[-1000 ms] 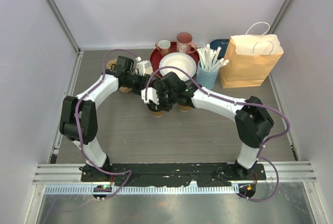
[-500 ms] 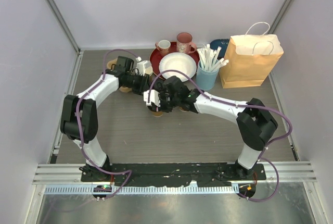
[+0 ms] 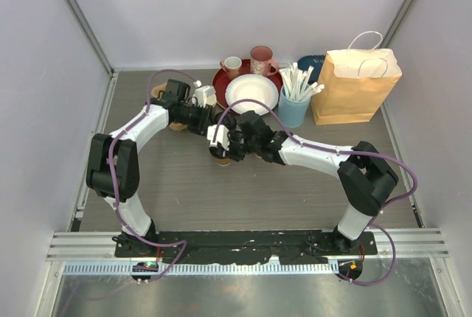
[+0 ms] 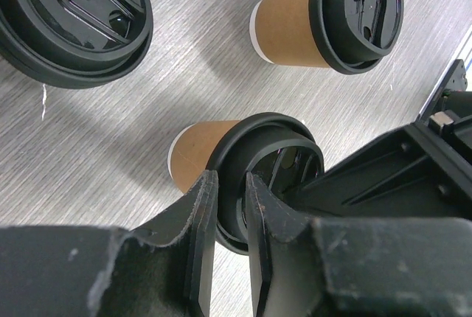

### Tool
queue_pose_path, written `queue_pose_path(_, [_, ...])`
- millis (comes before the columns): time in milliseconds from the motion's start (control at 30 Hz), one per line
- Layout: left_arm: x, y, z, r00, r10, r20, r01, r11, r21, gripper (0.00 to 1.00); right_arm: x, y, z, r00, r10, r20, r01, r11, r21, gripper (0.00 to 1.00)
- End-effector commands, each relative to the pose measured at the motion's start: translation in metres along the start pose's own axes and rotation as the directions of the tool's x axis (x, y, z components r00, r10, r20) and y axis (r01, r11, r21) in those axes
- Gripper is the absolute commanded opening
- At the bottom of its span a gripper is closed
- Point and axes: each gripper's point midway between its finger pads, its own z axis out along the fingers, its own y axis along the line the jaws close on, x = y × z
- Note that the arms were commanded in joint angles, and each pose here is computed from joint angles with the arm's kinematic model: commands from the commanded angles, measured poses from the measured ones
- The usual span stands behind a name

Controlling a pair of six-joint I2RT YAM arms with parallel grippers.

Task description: Pack the takeout coffee

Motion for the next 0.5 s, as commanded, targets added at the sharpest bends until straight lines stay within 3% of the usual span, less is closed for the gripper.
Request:
queue_pose_path(0, [-0.004, -0.010, -0.008, 1.000, 0.027, -0.006, -0.027, 1.000, -0.007, 0.26, 0.020, 0.012, -0.009, 0.987, 0.110, -0.121, -0.114, 0.993, -0.025, 0.39])
queue_pose_path(467, [-0.031, -0.021, -0.027, 0.997, 0.041, 0.060, -0.039, 0.999, -0.026, 0.28, -0.078, -0.020, -0.038, 0.988, 0.103, 0.119, -0.106, 0.994, 0.015, 0.58])
